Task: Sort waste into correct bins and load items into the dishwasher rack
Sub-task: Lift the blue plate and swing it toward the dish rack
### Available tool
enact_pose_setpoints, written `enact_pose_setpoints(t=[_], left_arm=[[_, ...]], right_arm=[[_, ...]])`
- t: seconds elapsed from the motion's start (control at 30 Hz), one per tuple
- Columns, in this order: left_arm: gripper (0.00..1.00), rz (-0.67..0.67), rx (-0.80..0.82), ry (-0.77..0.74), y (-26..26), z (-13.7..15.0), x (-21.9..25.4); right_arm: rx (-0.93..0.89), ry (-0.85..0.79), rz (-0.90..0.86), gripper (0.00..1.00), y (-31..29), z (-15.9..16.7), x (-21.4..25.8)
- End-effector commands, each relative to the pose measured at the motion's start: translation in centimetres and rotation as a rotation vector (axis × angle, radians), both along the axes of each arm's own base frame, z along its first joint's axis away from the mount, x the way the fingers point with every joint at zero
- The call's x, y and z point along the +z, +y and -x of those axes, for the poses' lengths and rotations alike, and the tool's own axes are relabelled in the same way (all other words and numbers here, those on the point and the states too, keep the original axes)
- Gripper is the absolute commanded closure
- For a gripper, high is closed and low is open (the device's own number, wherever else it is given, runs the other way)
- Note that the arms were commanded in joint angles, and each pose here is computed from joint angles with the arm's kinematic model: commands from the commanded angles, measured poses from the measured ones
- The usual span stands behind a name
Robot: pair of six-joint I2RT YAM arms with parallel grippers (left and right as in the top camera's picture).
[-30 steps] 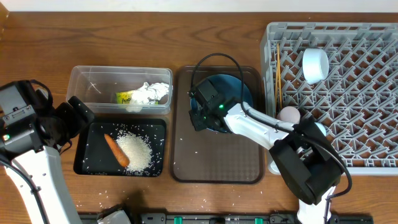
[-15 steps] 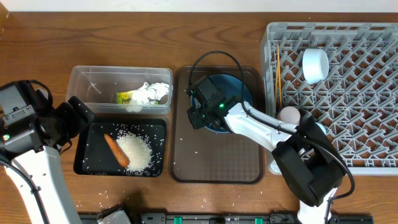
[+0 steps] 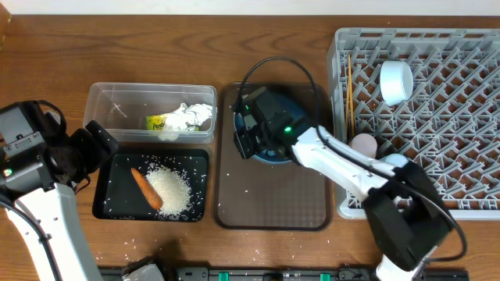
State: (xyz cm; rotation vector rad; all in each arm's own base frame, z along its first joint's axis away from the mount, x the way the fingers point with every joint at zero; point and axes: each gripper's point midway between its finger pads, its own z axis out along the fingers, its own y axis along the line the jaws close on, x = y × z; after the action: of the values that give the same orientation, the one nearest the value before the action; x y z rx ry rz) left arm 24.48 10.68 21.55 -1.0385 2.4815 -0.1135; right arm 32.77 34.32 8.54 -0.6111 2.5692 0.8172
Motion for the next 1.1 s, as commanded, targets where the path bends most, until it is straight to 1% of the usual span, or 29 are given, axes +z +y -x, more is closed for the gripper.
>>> enact_pose_setpoints(t=[0.0,0.23,0.47,0.63,0.8,0.93,1.07], left_arm=[[0.04,-0.014,0.004,0.015,0.4,0.2,-0.2],[0.04,-0.014,0.004,0.015,0.4,0.2,-0.2],[0.04,-0.014,0.004,0.015,0.4,0.2,-0.2],[0.04,-0.014,0.004,0.015,0.4,0.2,-0.2],[0.04,-0.014,0.004,0.015,0.4,0.2,-0.2],[0.04,-0.014,0.004,0.015,0.4,0.2,-0.2],[0.04,-0.014,0.004,0.015,0.4,0.2,-0.2]], right_arm=[[0.076,0.073,-0.179,0.99,0.9,1.6,3.6],[0.192,0.029,-0.425,0.99,0.3,2.1,11.8],[0.242,-0.075,-0.562,0.99,-2.2,2.0,18.1],[0.250,-0.106,-0.614,0.99,-4.3,1.7,20.3],[0.239,-0.097,-0.671,0.99,-7.3,0.8,21.6],[0.208,-0.068,-0.740,0.99,-11.2,-0.2,23.0],[0.137,-0.088,-0.789,0.99,-16.3,-1.6,24.5]])
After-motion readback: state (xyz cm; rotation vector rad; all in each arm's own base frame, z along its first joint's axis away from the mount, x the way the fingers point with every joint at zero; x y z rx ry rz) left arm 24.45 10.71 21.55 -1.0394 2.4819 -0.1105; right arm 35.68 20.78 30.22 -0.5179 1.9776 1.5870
